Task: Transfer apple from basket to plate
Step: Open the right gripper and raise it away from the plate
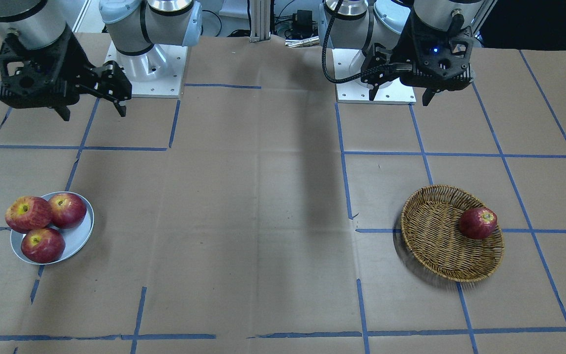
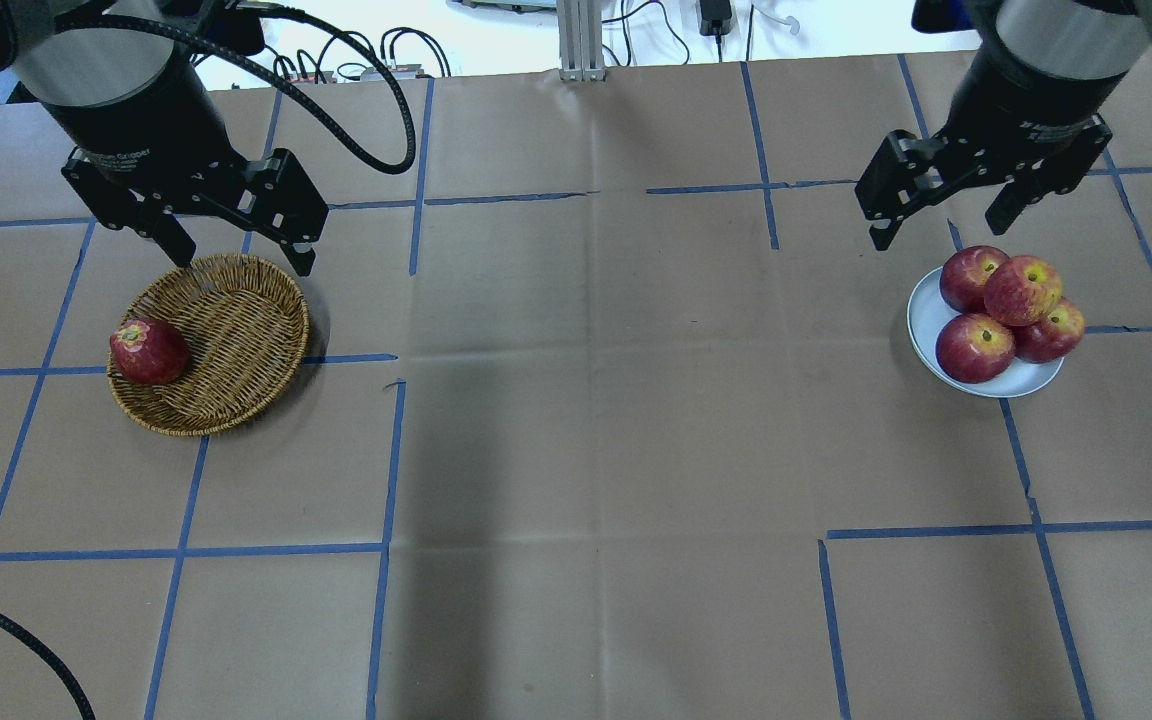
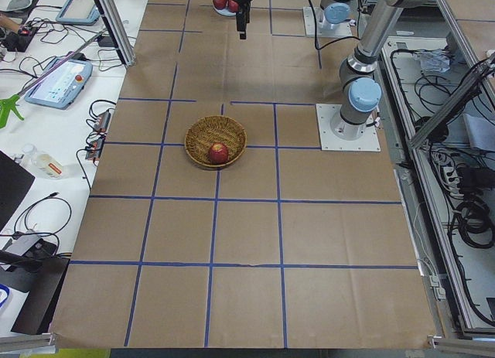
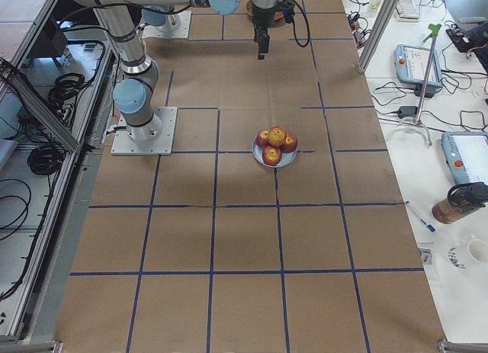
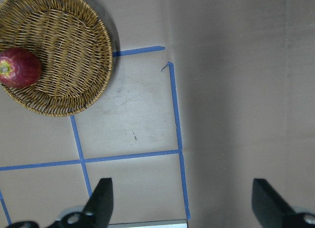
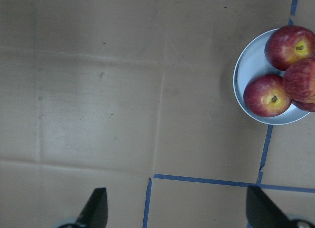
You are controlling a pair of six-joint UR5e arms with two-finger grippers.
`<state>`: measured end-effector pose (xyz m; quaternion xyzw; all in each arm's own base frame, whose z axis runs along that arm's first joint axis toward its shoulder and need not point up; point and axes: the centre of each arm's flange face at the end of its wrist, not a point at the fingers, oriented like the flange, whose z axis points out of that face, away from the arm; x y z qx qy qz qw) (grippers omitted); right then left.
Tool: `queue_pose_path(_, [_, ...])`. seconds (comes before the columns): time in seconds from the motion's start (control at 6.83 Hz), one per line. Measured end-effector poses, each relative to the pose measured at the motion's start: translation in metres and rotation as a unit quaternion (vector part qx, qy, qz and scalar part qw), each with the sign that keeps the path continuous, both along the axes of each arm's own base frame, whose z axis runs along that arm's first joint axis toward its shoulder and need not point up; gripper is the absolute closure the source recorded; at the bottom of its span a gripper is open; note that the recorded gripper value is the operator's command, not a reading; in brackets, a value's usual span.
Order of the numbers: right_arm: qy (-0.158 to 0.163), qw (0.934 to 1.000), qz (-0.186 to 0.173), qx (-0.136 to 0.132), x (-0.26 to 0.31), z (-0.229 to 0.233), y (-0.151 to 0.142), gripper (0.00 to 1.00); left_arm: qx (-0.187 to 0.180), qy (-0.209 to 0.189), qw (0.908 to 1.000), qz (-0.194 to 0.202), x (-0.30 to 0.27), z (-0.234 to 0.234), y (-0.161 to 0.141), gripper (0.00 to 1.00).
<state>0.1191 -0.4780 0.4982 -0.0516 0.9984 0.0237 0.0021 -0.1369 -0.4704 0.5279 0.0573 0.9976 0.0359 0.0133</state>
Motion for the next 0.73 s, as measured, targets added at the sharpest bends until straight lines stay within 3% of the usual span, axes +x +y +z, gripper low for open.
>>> queue_pose_path(0.73, [0.005,0.9999,-0.01,0.002,0.0215,-0.0079,0.0085,0.0,0.001,0.0,1.0,0.0,0.0,-0.0004,0.0008,0.01])
